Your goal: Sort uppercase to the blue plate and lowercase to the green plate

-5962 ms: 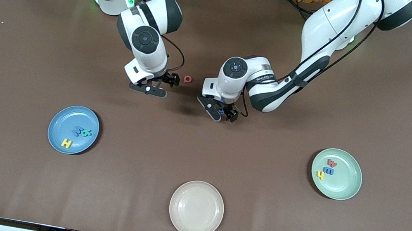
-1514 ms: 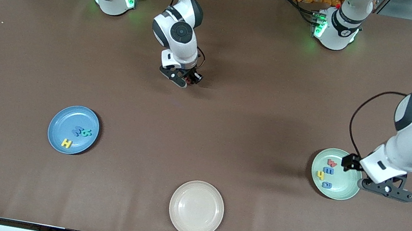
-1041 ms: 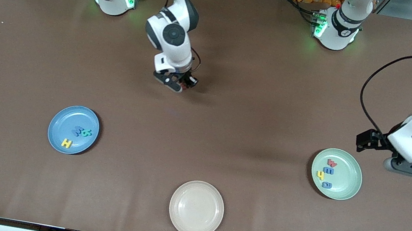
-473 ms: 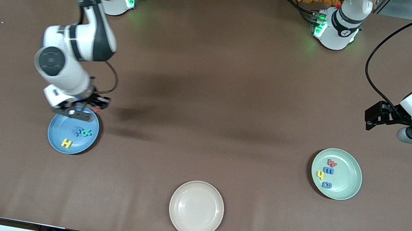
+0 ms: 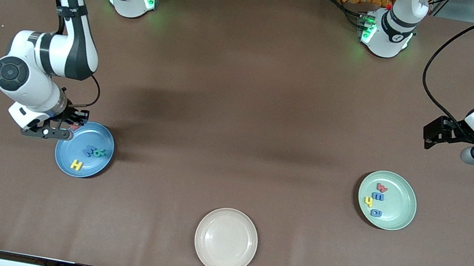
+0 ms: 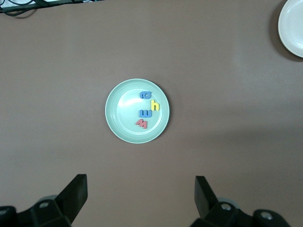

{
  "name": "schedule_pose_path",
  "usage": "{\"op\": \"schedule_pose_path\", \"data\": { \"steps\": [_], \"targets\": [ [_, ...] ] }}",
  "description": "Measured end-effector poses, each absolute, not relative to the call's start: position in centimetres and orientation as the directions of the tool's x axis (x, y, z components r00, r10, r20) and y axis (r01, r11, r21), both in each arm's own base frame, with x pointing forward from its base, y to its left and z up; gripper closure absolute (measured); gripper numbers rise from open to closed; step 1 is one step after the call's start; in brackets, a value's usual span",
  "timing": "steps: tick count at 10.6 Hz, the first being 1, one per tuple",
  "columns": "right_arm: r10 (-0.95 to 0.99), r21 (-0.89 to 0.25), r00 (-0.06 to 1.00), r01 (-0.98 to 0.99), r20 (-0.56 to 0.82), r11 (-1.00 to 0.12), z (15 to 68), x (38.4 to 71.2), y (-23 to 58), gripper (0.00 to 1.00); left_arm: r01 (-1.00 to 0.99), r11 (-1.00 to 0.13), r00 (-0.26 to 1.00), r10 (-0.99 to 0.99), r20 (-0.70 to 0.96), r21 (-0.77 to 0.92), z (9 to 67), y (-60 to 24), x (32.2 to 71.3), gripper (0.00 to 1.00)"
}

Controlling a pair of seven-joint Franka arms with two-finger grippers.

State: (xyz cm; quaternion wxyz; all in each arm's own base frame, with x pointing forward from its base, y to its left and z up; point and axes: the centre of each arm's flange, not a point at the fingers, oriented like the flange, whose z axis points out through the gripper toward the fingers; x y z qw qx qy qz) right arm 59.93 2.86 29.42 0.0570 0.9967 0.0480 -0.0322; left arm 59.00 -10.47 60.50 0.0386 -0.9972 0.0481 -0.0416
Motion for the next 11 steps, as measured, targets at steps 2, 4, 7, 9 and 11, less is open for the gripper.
{"op": "schedule_pose_path", "data": {
  "steps": [2,4,7,9,11],
  "targets": [
    [0.089,0.115,0.994,0.096,-0.063,-0.989,29.4,60.5,2.6,0.37,-0.094,-0.992,0.992,-0.101,0.08,-0.081,60.5,-10.6,59.0,0.0],
    [0.081,0.116,0.995,0.087,-0.056,-0.989,29.7,60.7,2.1,0.1,-0.088,-0.995,0.993,-0.091,0.075,-0.044,60.7,-10.6,58.8,0.0],
    [0.1,0.115,0.994,0.104,-0.033,-0.988,30.9,61.4,1.7,0.0,-0.077,-0.997,0.995,-0.077,0.066,-0.012,61.6,-10.3,58.0,0.0],
    [0.117,0.101,0.993,0.117,-0.007,-0.988,35.3,62.5,1.0,0.0,-0.076,-0.997,0.995,-0.076,0.068,-0.013,62.2,-10.2,57.6,0.0],
    [0.129,0.067,0.992,0.129,-0.008,-0.989,42.0,62.9,2.0,0.0,-0.074,-0.997,0.995,-0.075,0.065,-0.014,62.5,-10.1,57.4,0.0]
  ]
}}
